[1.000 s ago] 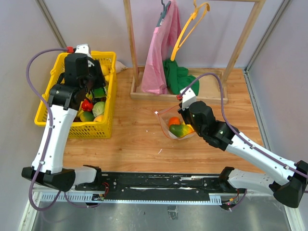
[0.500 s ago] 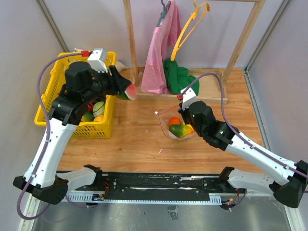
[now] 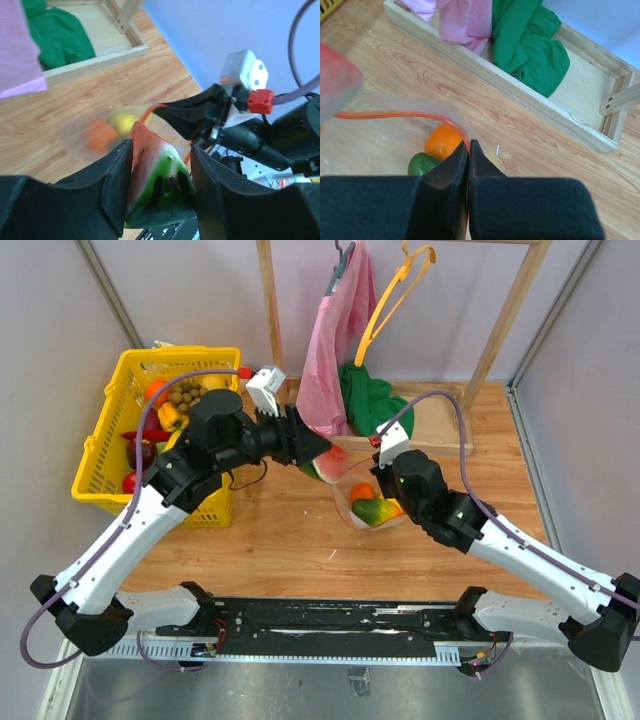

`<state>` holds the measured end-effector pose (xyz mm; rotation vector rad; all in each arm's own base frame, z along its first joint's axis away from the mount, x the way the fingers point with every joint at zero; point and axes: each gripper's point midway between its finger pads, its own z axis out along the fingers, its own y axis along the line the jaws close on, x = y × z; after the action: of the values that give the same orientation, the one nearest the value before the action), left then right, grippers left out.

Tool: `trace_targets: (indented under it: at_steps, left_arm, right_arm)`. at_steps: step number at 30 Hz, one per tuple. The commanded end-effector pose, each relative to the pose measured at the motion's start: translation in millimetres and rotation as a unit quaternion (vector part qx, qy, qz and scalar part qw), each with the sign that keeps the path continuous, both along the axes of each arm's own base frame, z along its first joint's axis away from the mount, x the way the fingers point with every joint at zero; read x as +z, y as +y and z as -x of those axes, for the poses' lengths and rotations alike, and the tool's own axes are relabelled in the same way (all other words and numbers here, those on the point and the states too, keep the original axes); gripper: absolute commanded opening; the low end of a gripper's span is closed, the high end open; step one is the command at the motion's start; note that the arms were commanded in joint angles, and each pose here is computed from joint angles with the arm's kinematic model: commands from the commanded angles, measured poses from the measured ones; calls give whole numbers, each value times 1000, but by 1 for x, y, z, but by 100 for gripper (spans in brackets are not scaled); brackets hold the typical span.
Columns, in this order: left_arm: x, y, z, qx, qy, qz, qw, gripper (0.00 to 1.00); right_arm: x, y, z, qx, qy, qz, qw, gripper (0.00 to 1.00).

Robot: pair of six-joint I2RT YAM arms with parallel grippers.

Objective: Place the food in the zip-top bag and seal the zipper
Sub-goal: Place the fake fruit in the zipper food storage bag.

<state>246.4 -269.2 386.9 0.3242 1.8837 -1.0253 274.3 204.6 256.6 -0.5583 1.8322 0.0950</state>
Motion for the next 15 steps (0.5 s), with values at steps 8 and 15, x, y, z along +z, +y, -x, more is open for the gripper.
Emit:
trace_targets:
  at_steps: [8,15]
  left_arm:
    - [-21,-47,24,-74,44,23,996,0]
    - [-50,-52,14,-44,71,-12,996,0]
  right_arm:
    - [12,-3,-7,-25,-10,-25,999,1]
    - [13,-1,-6,-21,-10,-29,999,1]
